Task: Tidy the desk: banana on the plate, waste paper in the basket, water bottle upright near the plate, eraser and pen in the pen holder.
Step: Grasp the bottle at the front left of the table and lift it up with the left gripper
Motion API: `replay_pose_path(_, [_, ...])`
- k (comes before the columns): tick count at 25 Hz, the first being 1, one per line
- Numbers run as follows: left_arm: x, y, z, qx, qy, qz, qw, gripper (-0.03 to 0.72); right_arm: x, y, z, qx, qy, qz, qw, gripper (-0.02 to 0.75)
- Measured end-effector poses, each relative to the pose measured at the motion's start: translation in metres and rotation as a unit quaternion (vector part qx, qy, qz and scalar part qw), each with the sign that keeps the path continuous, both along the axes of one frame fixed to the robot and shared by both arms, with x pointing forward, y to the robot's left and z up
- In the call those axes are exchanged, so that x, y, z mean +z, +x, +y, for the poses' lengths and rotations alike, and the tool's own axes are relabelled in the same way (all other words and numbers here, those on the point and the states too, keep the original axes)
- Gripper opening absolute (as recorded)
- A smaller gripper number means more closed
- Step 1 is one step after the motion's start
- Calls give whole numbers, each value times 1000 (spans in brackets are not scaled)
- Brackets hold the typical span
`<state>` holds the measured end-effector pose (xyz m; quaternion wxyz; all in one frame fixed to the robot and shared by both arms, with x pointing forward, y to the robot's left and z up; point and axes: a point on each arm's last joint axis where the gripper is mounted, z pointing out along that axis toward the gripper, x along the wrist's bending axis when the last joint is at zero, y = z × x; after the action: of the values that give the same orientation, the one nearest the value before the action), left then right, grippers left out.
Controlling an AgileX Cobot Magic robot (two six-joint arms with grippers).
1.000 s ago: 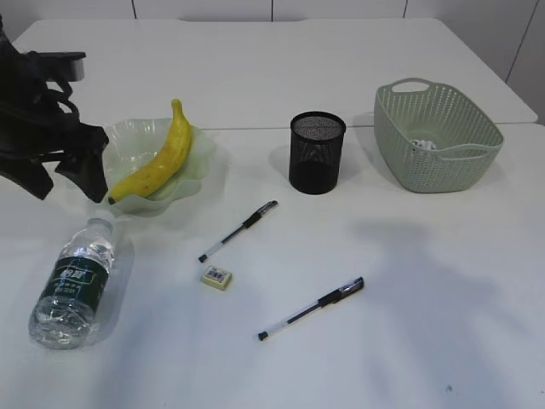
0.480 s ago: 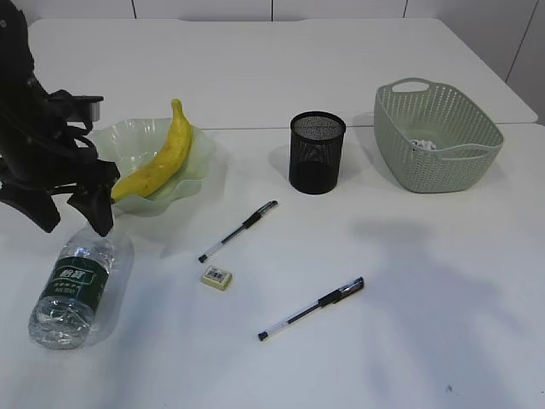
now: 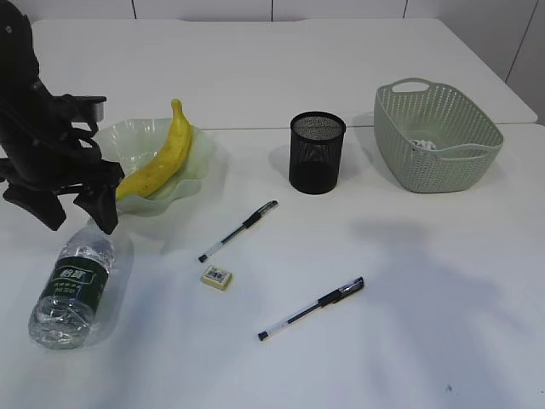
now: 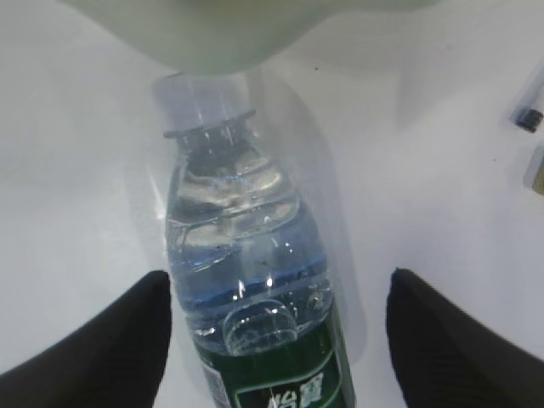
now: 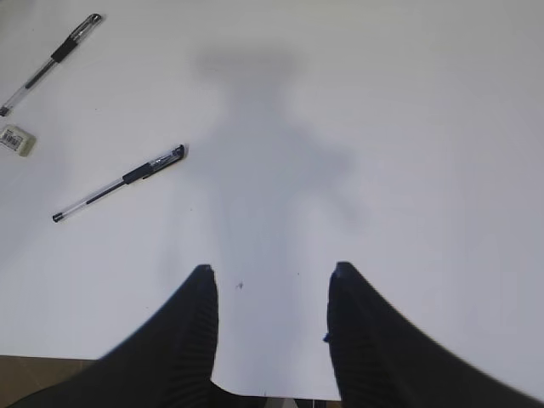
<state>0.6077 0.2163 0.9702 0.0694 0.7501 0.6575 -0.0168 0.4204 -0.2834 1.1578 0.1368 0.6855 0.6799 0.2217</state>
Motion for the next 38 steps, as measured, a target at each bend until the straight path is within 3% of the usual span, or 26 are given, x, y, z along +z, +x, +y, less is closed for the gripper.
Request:
replay_pose_path(6, [-22, 4, -1, 0, 6, 28, 1000, 560, 0, 0, 0, 0, 0, 0, 1000, 319])
replay_pose_path(21, [-48, 7, -1, -1, 14, 58, 998, 560, 0, 0, 0, 0, 0, 0, 1000, 319])
replay_pose_path(38, [-50, 9, -1, 0, 13, 48, 999, 561, 0, 0, 0, 2, -1, 0, 1000, 319])
